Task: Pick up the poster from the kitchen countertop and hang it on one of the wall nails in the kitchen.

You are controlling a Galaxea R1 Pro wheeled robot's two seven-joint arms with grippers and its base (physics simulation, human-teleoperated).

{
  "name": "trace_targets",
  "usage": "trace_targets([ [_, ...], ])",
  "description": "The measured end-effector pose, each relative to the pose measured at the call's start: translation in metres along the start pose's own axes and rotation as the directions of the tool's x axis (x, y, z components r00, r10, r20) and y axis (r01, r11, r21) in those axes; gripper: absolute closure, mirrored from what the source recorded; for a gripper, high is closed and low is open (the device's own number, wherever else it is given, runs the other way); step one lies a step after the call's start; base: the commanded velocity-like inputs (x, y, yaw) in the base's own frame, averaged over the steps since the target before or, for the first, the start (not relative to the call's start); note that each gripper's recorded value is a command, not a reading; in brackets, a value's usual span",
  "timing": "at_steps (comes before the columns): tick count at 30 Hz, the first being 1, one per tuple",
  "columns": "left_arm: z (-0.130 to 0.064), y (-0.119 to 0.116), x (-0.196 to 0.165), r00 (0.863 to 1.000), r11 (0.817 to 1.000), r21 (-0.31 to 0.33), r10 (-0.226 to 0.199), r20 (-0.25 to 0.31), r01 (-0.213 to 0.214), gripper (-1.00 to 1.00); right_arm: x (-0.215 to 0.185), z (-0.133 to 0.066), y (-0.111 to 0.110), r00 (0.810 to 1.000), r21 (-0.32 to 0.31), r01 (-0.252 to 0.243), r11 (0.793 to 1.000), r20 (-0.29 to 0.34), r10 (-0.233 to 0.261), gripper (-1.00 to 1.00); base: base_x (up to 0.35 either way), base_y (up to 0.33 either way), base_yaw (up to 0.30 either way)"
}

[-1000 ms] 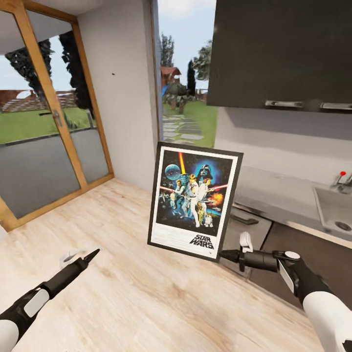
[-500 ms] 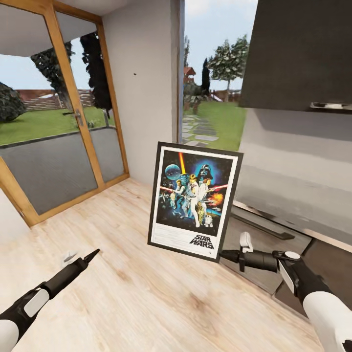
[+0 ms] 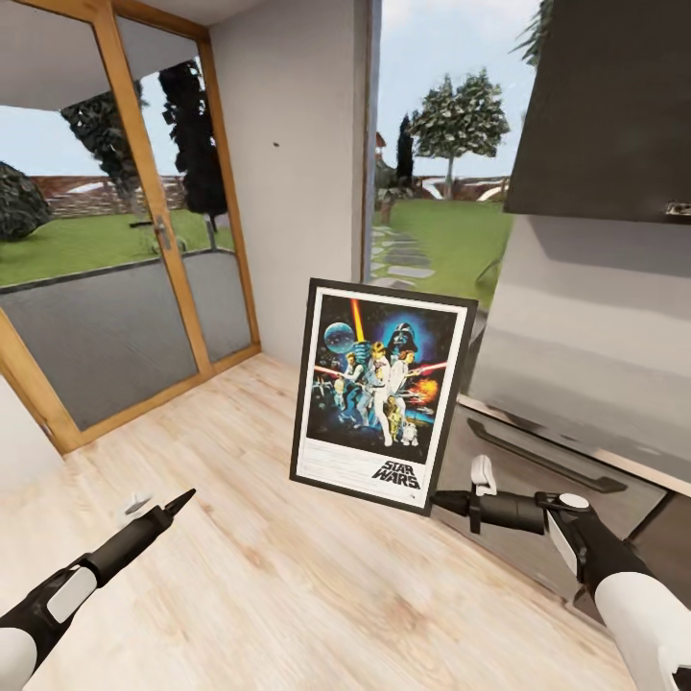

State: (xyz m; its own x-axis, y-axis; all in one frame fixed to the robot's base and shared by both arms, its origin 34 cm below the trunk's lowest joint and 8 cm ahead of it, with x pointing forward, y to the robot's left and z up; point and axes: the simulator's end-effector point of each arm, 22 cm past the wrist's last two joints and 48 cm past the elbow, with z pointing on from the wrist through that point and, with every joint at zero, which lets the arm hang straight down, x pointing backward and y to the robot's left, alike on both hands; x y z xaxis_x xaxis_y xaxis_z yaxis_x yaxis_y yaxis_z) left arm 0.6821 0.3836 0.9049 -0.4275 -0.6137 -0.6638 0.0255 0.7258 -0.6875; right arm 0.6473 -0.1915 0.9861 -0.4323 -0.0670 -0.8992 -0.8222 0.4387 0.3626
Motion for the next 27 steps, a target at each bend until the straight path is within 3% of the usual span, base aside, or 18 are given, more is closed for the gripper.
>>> trace_targets([
  [27,0.0002,-0.0002,-0.0003,1.0,1.0,0.0,0.0,0.0,0.0,-1.0,-0.0014,-0.0006,-0.0009,1.0,0.003,-0.001,1.0,0.006,0.001,1.0,0.203,0.249,0.0],
])
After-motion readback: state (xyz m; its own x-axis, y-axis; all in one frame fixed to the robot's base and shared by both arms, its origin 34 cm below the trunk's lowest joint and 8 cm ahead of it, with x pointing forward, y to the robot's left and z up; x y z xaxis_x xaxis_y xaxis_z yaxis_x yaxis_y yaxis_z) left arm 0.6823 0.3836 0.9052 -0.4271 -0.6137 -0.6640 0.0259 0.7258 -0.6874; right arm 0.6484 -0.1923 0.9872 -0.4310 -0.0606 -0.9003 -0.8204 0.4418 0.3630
